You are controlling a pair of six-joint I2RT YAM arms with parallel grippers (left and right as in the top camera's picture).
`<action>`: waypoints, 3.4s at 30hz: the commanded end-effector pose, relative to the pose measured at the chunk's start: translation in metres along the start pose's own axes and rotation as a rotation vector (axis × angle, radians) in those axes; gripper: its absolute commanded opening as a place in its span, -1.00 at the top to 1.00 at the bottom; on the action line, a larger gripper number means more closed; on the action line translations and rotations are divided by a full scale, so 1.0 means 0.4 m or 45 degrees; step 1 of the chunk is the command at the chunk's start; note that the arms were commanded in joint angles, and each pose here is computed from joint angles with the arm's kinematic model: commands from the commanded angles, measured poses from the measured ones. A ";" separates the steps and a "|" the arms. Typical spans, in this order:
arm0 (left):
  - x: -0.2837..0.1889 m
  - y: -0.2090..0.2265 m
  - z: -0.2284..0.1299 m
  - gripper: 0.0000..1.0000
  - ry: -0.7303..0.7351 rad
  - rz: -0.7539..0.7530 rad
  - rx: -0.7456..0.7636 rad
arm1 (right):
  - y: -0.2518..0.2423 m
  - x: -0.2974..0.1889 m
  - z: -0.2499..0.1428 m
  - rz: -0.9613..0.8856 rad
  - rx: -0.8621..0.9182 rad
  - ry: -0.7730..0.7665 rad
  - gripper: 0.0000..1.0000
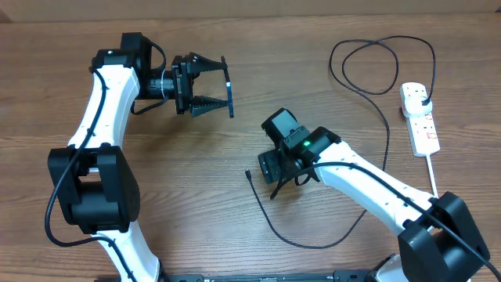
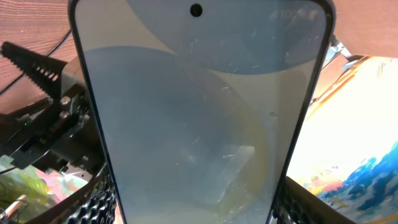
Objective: Plug charger to phone and switch on socket
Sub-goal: 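Move the right gripper over the black cable plug near center, then move the right gripper toward the phone held by the left gripper, then close the right gripper on the phone's edge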
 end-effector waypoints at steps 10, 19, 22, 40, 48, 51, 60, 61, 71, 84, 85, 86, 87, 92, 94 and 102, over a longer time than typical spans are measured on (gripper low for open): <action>0.006 -0.028 -0.025 -0.16 0.055 -0.045 0.132 | -0.172 -0.009 0.030 0.202 0.377 0.039 -0.62; 0.079 -0.006 -0.042 -0.18 0.105 0.043 0.139 | -0.336 -0.029 -0.017 0.177 0.661 0.110 -0.68; 0.111 0.004 -0.056 -0.15 0.143 0.068 0.116 | -0.355 -0.031 -0.021 0.166 0.689 0.108 -0.70; 0.199 0.089 -0.063 0.19 0.082 0.354 0.148 | -0.329 -0.108 0.016 0.273 0.600 0.110 -0.66; 0.169 0.114 0.011 0.23 -0.128 0.548 0.332 | -0.277 -0.271 0.117 0.501 0.495 -0.017 -0.77; 0.165 0.118 0.028 0.26 -0.163 0.599 0.425 | -0.250 -0.299 0.140 0.635 0.472 -0.062 -0.81; 0.173 0.111 0.038 0.31 -0.169 0.607 0.522 | -0.143 -0.338 0.146 0.984 0.248 -0.094 -0.68; 0.174 0.113 0.039 0.31 -0.173 0.615 0.522 | -0.130 -0.338 0.146 0.991 0.230 -0.089 -0.67; 0.203 0.127 0.031 0.31 -0.155 0.658 0.536 | -0.063 -0.310 0.161 0.878 0.189 -0.068 -0.53; 0.203 0.128 0.032 0.33 -0.159 0.666 0.538 | -0.007 -0.257 0.189 0.508 0.260 -0.120 -0.22; 0.203 0.128 0.032 0.33 -0.159 0.666 0.538 | -0.002 -0.257 0.191 0.510 0.254 -0.127 -0.19; 0.203 0.128 0.032 0.33 -0.159 0.667 0.538 | 0.004 -0.258 0.193 0.513 0.245 -0.135 -0.15; 0.203 0.128 0.032 0.33 -0.159 0.666 0.538 | 0.007 -0.257 0.195 0.506 0.238 -0.143 -0.12; 0.203 0.128 0.032 0.33 -0.159 0.666 0.538 | 0.002 -0.252 0.198 0.445 0.234 -0.161 0.01; 0.203 0.128 0.032 0.33 -0.159 0.666 0.538 | 0.002 -0.252 0.197 0.446 0.248 -0.157 0.09; 0.208 0.131 0.029 0.31 -0.155 0.674 0.537 | 0.008 -0.251 0.181 0.461 0.307 -0.102 0.20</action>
Point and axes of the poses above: each gripper's point midway between its finger pads, its own x axis out along the fingers, its own y axis along the line the jaws close on, z = x × y, the point moved 5 cm from there along -x, back along the fingers, and after that the axes turned 3 degrees about -x, right-handed, at the moved point
